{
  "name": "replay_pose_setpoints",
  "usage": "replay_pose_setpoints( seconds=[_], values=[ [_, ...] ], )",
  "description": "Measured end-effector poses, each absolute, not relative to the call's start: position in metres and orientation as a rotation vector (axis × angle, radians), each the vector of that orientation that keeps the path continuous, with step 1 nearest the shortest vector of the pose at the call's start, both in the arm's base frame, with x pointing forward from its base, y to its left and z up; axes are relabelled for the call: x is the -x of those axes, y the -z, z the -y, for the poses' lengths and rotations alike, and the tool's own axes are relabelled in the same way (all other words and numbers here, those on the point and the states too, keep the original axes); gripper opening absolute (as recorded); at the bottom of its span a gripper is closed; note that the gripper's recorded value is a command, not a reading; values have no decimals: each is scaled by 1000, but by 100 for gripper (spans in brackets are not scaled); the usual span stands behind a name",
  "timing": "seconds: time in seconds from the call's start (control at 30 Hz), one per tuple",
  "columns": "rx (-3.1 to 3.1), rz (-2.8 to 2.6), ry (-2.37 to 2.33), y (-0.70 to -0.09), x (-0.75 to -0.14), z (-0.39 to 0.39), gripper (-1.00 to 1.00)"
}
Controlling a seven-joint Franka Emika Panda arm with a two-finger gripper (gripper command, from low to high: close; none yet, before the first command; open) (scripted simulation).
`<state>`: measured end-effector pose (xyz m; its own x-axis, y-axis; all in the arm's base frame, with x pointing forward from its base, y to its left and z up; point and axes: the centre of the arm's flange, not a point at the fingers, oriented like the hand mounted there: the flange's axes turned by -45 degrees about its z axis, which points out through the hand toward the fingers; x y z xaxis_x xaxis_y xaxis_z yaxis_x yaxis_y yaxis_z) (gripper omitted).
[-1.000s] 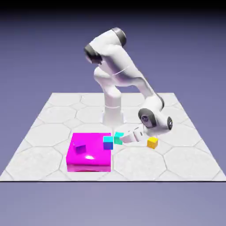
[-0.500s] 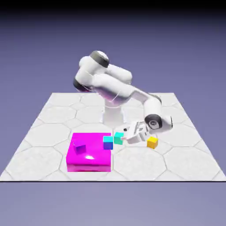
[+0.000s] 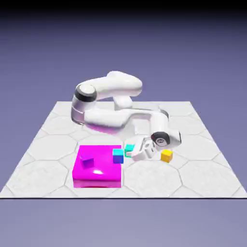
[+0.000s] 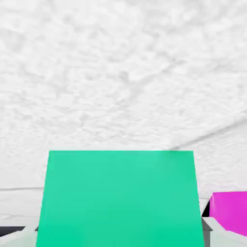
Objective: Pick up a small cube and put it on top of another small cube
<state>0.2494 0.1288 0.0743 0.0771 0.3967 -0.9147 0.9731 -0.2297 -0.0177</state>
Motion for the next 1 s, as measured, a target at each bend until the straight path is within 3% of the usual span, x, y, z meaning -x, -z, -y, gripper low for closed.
replay_pose_setpoints(
  seconds=[0.4,0.7,1.0],
  values=[
    [-1728,-1356,1114,-109,-259,-167,-100],
    [-1610,-1410,841,-115,-338,-157,-100],
    [-1376,-1496,589,-182,-422,-134,-100]
  ],
)
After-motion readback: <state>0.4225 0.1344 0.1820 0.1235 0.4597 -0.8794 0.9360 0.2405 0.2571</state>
